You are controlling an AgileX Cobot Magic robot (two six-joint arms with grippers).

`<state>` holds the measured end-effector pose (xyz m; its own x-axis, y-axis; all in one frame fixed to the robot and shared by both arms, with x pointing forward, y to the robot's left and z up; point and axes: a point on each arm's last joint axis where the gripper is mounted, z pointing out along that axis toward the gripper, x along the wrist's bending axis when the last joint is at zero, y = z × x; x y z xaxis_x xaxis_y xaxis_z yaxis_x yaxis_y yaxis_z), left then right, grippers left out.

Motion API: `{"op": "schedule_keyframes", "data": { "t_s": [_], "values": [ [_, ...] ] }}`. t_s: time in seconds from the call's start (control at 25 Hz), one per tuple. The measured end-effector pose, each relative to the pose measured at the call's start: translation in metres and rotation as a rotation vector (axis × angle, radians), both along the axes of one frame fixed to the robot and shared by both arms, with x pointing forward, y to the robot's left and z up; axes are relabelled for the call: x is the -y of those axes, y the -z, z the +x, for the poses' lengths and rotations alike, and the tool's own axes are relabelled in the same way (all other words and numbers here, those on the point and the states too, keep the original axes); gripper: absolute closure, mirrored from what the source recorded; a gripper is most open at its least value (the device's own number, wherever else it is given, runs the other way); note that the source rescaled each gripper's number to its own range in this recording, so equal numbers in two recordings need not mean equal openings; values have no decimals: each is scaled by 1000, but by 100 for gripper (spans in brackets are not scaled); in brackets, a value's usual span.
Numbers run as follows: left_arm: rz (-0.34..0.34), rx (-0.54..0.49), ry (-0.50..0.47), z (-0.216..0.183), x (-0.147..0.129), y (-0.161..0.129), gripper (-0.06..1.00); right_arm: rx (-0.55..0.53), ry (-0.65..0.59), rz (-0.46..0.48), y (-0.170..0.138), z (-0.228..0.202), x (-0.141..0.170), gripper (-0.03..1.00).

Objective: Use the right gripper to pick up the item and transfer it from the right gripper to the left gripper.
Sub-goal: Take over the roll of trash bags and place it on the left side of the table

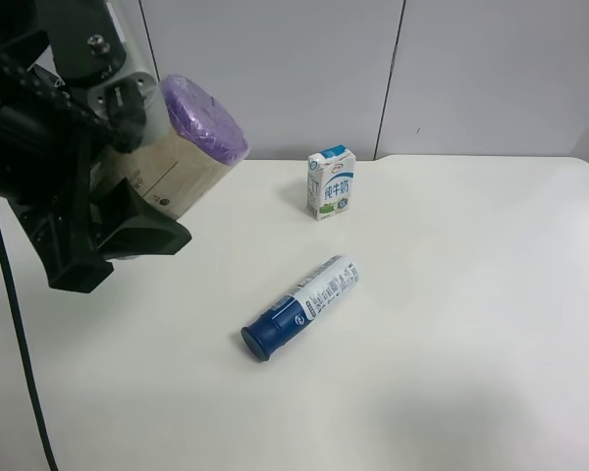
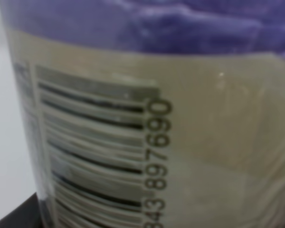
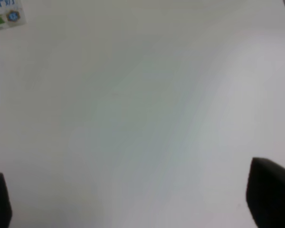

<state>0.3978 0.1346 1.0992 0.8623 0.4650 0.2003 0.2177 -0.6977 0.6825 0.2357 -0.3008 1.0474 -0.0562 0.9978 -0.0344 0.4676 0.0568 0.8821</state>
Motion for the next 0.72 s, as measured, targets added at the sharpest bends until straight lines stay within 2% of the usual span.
{"op": "schedule_keyframes", "data": {
  "t_s": [0.16, 0.36, 0.52, 0.72],
  "values": [
    [-16, -82, -83, 10, 4, 10, 94, 0, 0, 0, 0, 0, 0, -2],
    [42, -233, -269, 45, -5, 44, 94, 0, 0, 0, 0, 0, 0, -2],
    [60, -303, -417, 74, -24, 65, 94, 0, 0, 0, 0, 0, 0, -2],
    [65, -377, -610, 106, -62, 89, 94, 0, 0, 0, 0, 0, 0, -2]
  ]
}}
